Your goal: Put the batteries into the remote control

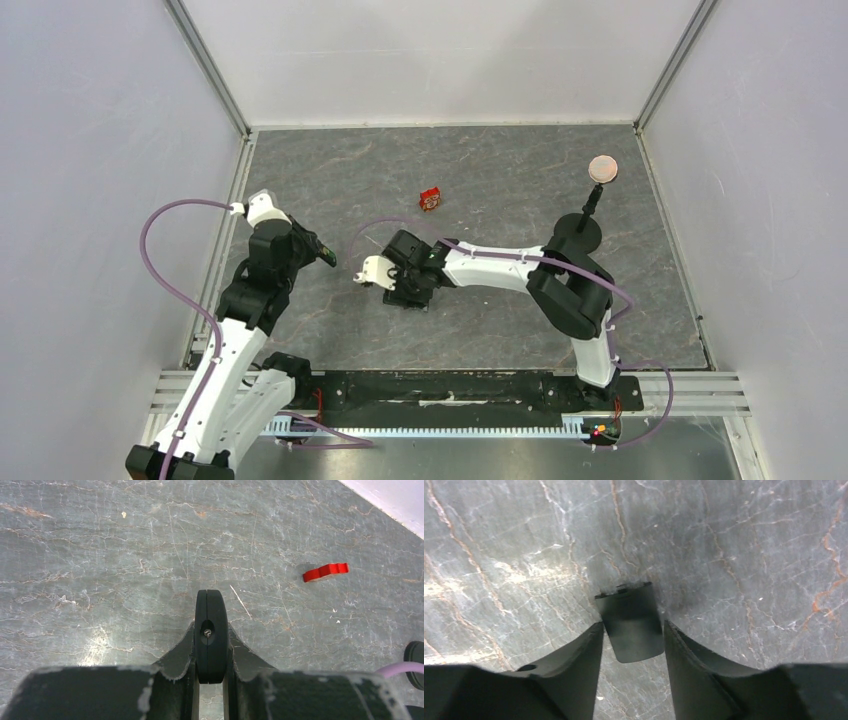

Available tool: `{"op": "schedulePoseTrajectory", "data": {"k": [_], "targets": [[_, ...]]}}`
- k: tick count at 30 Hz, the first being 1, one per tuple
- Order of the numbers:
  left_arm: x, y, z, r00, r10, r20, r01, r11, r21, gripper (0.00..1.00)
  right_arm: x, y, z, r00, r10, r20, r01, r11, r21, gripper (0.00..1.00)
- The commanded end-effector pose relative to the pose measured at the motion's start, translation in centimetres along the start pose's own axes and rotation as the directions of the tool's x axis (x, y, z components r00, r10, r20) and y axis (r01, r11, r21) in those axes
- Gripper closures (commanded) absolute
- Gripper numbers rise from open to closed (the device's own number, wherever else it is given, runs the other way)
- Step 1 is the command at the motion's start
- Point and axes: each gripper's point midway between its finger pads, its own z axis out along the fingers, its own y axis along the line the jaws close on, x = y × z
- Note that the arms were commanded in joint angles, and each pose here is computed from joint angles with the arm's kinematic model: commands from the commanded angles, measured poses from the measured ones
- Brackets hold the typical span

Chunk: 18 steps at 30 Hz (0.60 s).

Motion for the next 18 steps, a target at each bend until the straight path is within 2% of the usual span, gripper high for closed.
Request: {"op": "schedulePoseTrajectory", "data": {"k": [1, 6, 8, 12, 14, 16, 18], "targets": [[-2.8, -1.2, -0.4, 0.997, -0.003, 0.083, 0.000, 0.999, 0.036, 0.98, 3.8, 1.3, 1.5, 0.991, 0.018, -0.132, -0.021, 1.000, -0.019, 0.55], [-2.5, -1.3, -0.3, 0.997, 0.000, 0.071, -0.003, 0.999, 0.048, 0.98, 3.9, 1.8, 1.8, 0.982, 0.094, -0.161, -0.105, 0.993, -0.060, 0.56], [-2.3, -1.5, -0.3, 0.998, 0.001, 0.060, -0.004, 0.998, 0.058, 0.98, 4.1, 1.7, 1.8, 0.979, 0.114, -0.168, -0.124, 0.991, -0.056, 0.53], [-1.6, -1.6, -0.1, 0.999, -0.003, 0.041, 0.000, 0.997, 0.071, 0.98, 5.0, 1.7, 2.1, 0.971, 0.140, -0.192, -0.152, 0.987, -0.050, 0.38], [-1.5, -1.6, -0.1, 0.999, -0.007, 0.039, 0.004, 0.997, 0.072, 0.98, 5.8, 1.8, 2.5, 0.965, 0.140, -0.220, -0.155, 0.987, -0.050, 0.36], [-1.5, -1.6, -0.1, 0.999, -0.009, 0.038, 0.006, 0.997, 0.074, 0.98, 6.5, 2.3, 3.0, 0.959, 0.140, -0.245, -0.161, 0.984, -0.070, 0.41], [-1.5, -1.6, -0.1, 0.999, -0.007, 0.038, 0.005, 0.997, 0.073, 0.98, 6.9, 2.9, 3.3, 0.954, 0.144, -0.264, -0.174, 0.980, -0.095, 0.52]]}}
